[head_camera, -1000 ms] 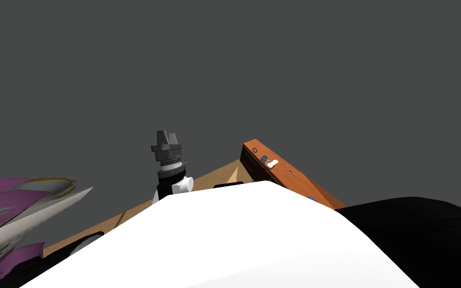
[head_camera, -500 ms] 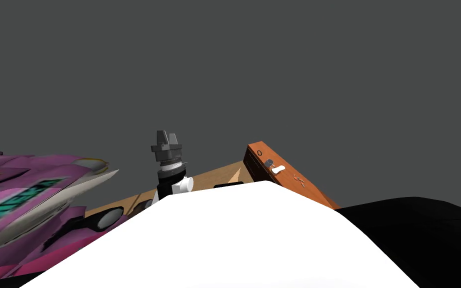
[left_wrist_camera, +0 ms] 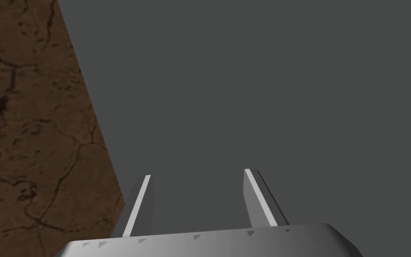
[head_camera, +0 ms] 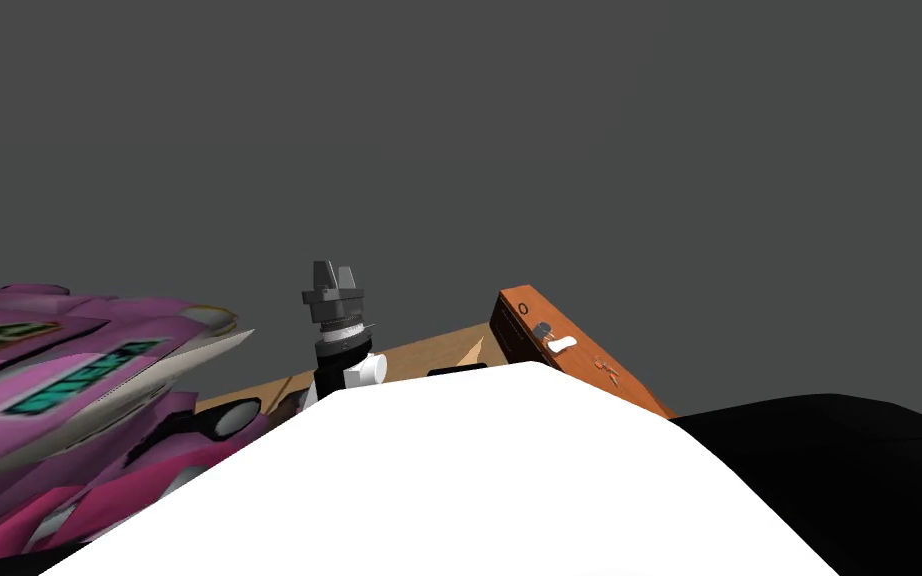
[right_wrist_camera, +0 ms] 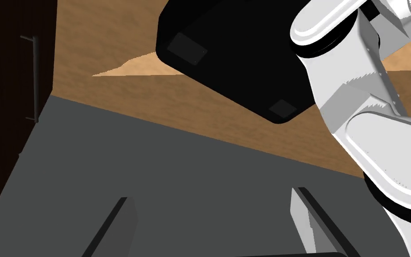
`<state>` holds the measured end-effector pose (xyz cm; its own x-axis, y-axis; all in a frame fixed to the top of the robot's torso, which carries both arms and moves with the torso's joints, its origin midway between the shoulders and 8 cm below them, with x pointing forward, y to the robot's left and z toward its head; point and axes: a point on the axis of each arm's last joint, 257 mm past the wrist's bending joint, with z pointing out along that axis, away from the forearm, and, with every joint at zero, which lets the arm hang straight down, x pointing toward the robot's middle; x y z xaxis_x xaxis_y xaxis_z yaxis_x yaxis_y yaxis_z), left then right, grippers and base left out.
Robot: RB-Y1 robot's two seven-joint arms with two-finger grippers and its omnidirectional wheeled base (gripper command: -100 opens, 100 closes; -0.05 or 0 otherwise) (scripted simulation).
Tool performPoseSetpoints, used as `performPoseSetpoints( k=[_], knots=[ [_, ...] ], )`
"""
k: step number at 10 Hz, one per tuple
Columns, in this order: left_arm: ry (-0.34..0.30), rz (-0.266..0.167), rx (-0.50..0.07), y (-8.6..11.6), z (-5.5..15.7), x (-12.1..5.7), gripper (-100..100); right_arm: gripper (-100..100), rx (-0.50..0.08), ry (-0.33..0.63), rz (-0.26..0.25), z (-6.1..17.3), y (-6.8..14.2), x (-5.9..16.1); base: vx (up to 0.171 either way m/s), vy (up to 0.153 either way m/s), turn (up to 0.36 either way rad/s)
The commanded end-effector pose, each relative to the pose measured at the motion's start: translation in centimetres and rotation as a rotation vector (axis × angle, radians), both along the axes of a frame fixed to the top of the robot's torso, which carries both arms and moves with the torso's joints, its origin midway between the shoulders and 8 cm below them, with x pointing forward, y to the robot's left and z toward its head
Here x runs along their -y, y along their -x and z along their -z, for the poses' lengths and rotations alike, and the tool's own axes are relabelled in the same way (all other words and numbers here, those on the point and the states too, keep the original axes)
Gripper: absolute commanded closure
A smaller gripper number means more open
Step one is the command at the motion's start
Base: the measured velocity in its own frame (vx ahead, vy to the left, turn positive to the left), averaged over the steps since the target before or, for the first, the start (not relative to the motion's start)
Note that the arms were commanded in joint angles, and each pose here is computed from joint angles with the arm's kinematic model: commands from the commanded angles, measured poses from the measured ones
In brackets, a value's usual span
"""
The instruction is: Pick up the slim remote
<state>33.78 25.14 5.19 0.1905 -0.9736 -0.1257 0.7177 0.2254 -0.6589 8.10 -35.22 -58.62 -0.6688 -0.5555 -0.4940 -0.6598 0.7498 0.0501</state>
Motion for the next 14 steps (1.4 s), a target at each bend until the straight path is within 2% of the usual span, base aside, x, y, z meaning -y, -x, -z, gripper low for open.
performPoseSetpoints(
  k=[1,2,4,6,7,8,10,12,14],
  knots=[
    [0.0,0.0,0.0,0.0,0.0,0.0,0,-100,-0.041,0.08,-0.052,0.5,2.5,3.4,-0.002,-0.019,0.287],
    [0.0,0.0,0.0,0.0,0.0,0.0,0,-100,-0.079,0.163,-0.094,0.6,4.6,7.1,0.015,-0.064,0.38],
    [0.0,0.0,0.0,0.0,0.0,0.0,0,-100,-0.093,0.172,-0.097,0.7,5.3,7.5,0.006,-0.065,0.187],
    [0.0,0.0,0.0,0.0,0.0,0.0,0,-100,-0.174,0.312,-0.19,0.2,9.5,13.8,0.01,-0.065,0.392],
    [0.0,0.0,0.0,0.0,0.0,0.0,0,-100,-0.176,0.314,-0.19,0.2,9.6,13.9,0.012,-0.089,0.168],
    [0.0,0.0,0.0,0.0,0.0,0.0,0,-100,-0.213,0.375,-0.233,-0.3,11.3,16.8,0.016,-0.076,0.254],
    [0.0,0.0,0.0,0.0,0.0,0.0,0,-100,-0.213,0.375,-0.233,-0.3,11.3,16.8,0.007,-0.043,0.078],
    [0.0,0.0,0.0,0.0,0.0,0.0,0,-100,-0.277,0.473,-0.313,-1.6,14.1,21.3,0.021,-0.073,0.337],
    [0.0,0.0,0.0,0.0,0.0,0.0,0,-100,-0.323,0.536,-0.381,-2.5,16.0,24.1,0.047,-0.139,0.407]
  ],
)
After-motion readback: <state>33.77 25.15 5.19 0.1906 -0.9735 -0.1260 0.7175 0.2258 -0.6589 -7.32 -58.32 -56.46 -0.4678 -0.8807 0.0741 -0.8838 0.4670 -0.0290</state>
